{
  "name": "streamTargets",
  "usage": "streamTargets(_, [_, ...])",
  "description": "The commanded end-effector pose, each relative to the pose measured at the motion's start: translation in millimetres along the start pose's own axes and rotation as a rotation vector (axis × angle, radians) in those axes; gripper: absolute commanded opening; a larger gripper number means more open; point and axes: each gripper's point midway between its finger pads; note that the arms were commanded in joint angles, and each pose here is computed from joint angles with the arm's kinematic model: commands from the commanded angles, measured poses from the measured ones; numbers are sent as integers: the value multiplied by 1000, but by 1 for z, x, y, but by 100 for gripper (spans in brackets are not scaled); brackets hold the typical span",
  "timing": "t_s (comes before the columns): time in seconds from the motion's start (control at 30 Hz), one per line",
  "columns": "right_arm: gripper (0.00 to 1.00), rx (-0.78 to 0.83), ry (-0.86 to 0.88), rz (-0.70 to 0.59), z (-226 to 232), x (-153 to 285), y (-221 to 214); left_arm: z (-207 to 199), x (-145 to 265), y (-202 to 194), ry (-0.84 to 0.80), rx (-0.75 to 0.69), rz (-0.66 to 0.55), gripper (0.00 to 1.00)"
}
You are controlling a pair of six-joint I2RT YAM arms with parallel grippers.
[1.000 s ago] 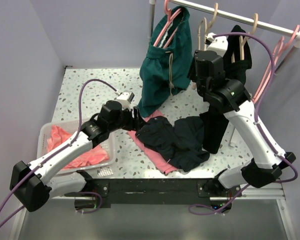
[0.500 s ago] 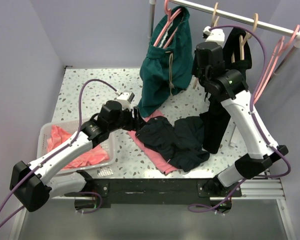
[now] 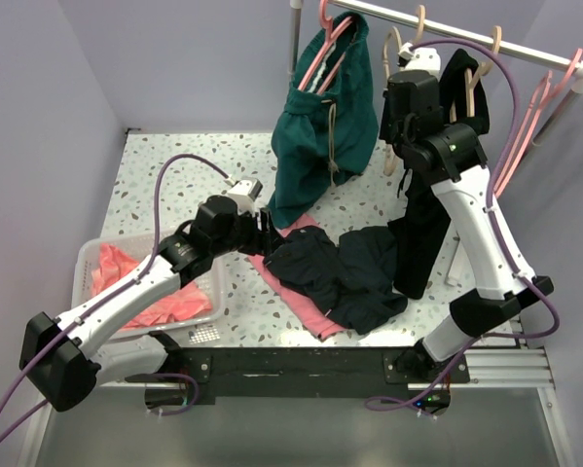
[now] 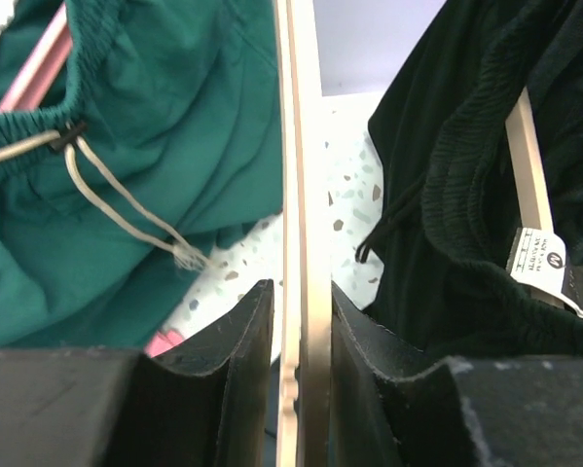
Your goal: Place the shorts on the hanger
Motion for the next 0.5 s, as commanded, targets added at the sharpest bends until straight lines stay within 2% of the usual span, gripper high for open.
streamTargets(0.0, [27,29,25,-2,-4,9,10,-11,3,21,-39,-32,-50,61])
streamTargets(0.1, [12,51,27,23,-4,7,6,-12,2,21,-41,-32,-48,61])
streamTargets(0.13, [0,58,27,28,-4,6,5,-11,2,21,-40,-32,-48,61])
streamTargets(0.3, [0,101,50,10,-4,6,6,-13,2,24,-46,-29,-52,57])
streamTargets(0.47, [0,83,107,-72,-3,23,27,-14,0,24,-52,-22,-49,57])
Point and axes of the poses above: each gripper's point midway between its finger pads, its own x axis back along the fingers, its own z axis along the line the jaws close on, y = z × x, and after that the axes turned 9 degrees about -x, right-handed
